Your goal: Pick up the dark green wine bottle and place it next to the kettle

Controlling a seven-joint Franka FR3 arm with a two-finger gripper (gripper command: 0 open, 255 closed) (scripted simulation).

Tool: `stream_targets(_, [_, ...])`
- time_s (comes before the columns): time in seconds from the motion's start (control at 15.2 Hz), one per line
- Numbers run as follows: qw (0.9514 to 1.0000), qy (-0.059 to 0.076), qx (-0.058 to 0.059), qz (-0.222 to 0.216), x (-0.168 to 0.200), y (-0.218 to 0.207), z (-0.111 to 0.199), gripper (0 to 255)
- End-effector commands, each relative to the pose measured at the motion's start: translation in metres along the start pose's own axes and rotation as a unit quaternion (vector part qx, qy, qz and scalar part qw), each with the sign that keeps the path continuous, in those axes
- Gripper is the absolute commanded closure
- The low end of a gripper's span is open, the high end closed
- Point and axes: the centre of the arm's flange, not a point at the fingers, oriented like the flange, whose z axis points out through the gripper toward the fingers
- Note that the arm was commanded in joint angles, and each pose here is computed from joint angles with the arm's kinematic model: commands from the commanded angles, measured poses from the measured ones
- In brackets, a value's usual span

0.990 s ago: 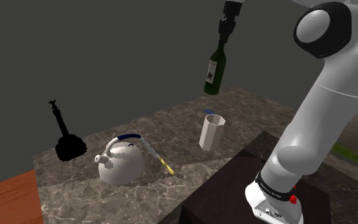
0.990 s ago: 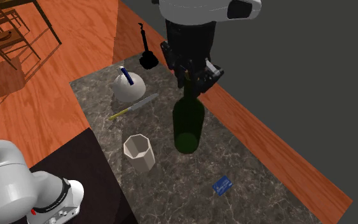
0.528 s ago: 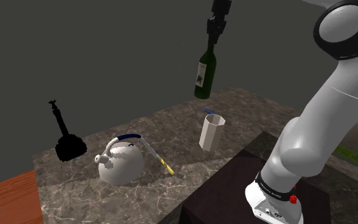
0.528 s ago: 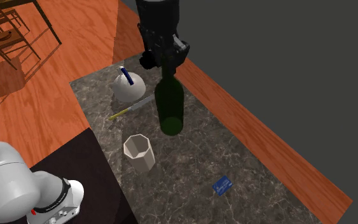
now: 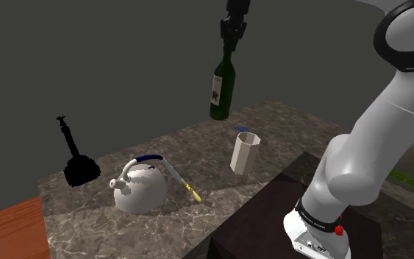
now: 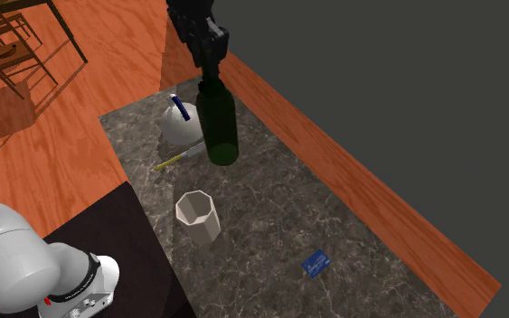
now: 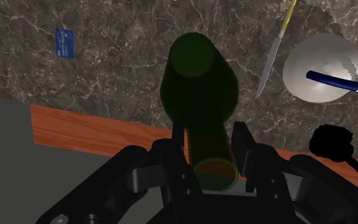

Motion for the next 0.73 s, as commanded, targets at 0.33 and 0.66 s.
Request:
stream_targets(0.33, [1.0000,0.000,0.000,0.001,0.011,-0.094,0.000,255])
stream_targets(0.66, [1.0000,0.000,0.000,0.001,0.019,-0.160,0.000,255])
